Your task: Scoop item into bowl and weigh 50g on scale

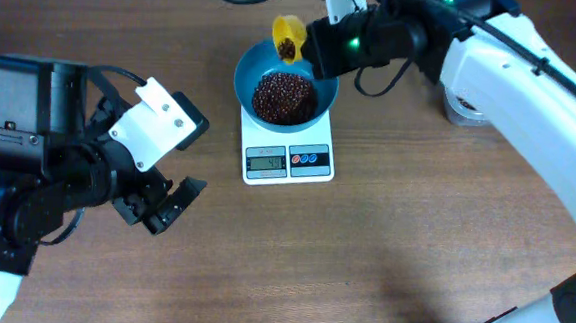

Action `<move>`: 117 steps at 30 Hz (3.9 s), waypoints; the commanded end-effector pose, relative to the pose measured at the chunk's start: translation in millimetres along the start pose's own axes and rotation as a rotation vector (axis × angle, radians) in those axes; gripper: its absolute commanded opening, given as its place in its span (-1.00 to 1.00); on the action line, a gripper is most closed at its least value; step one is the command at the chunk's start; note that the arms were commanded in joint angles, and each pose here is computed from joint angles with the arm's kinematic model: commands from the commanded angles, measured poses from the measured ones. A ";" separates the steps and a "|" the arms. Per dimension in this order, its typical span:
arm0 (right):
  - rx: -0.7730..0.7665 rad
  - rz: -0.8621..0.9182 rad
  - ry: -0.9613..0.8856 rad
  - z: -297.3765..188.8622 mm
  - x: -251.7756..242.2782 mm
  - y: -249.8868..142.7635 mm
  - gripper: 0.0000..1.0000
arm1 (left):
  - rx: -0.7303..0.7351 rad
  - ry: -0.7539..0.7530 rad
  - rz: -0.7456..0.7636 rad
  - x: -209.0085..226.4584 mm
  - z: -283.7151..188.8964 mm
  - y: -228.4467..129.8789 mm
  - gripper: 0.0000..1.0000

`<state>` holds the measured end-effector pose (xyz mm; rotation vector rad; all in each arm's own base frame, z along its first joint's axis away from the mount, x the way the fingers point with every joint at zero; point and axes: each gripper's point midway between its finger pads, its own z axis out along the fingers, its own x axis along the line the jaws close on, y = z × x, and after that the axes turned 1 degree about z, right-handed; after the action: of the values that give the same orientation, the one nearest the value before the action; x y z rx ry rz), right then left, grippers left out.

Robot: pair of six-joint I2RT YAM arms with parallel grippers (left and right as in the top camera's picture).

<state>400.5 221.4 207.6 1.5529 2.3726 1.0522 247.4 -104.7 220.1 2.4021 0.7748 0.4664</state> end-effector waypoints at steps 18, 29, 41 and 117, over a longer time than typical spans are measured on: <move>-0.008 -0.036 -0.095 -18.7 -12.7 5.0 -0.91 | -0.014 0.013 0.014 3.4 -4.4 5.0 0.98; -0.022 0.221 0.161 -33.2 -10.8 12.0 -0.92 | -0.014 0.013 0.014 3.4 -4.4 5.0 0.98; -0.136 0.392 0.336 -87.7 -83.1 21.6 -0.92 | -0.014 0.013 0.014 3.4 -4.4 5.0 0.98; 0.336 -0.477 -0.234 84.4 -32.0 -57.6 -0.88 | -0.014 0.013 0.014 3.4 -4.4 5.0 0.98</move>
<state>412.4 220.7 112.6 1.0260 2.6227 0.4093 247.4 -104.7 220.1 2.4021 0.7748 0.4664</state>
